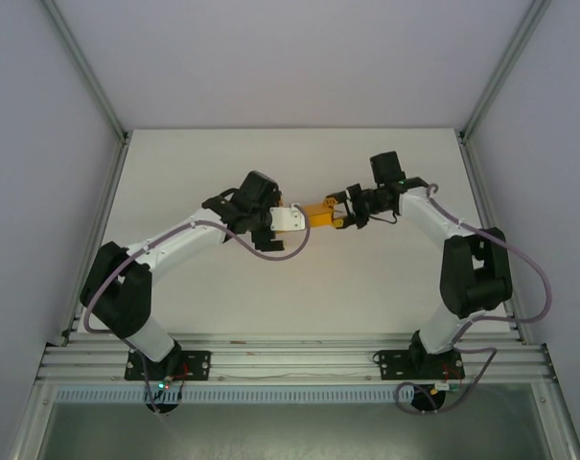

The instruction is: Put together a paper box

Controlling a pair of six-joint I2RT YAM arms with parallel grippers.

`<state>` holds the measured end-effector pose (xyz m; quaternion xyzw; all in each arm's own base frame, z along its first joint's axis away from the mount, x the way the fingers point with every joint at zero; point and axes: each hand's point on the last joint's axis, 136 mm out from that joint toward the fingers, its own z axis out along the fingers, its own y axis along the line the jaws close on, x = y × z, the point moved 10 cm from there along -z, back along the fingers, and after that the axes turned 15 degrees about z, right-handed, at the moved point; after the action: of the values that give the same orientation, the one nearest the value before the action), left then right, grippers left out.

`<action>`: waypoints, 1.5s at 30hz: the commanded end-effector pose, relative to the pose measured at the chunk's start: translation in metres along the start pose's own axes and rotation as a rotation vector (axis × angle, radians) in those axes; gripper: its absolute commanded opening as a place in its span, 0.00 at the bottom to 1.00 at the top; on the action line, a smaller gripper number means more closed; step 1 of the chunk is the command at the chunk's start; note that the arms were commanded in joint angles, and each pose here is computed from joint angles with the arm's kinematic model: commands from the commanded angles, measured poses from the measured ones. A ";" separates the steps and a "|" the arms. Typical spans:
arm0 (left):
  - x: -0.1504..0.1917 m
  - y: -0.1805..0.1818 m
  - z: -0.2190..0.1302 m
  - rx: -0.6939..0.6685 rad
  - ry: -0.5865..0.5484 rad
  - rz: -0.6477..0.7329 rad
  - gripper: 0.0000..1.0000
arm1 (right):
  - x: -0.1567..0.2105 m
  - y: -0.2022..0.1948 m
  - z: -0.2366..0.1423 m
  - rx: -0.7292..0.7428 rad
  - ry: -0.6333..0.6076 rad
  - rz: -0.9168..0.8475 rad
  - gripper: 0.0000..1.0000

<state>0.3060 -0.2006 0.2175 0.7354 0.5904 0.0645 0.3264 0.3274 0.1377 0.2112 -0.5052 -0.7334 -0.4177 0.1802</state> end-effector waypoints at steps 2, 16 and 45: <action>-0.006 0.018 -0.011 -0.185 -0.002 -0.007 0.87 | 0.007 -0.002 -0.002 -0.017 0.066 0.043 0.29; -0.016 0.028 -0.005 -0.173 -0.095 -0.034 0.63 | 0.016 0.002 0.006 -0.011 0.110 -0.009 0.34; 0.004 -0.017 0.019 0.546 -0.065 -0.066 0.42 | 0.065 -0.038 -0.105 -0.375 -0.737 -1.577 1.00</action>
<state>0.3113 -0.2081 0.1923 0.7732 0.6014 -0.0814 0.1841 0.2500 0.0791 0.2840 -0.1252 -0.8287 -0.3415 -0.4254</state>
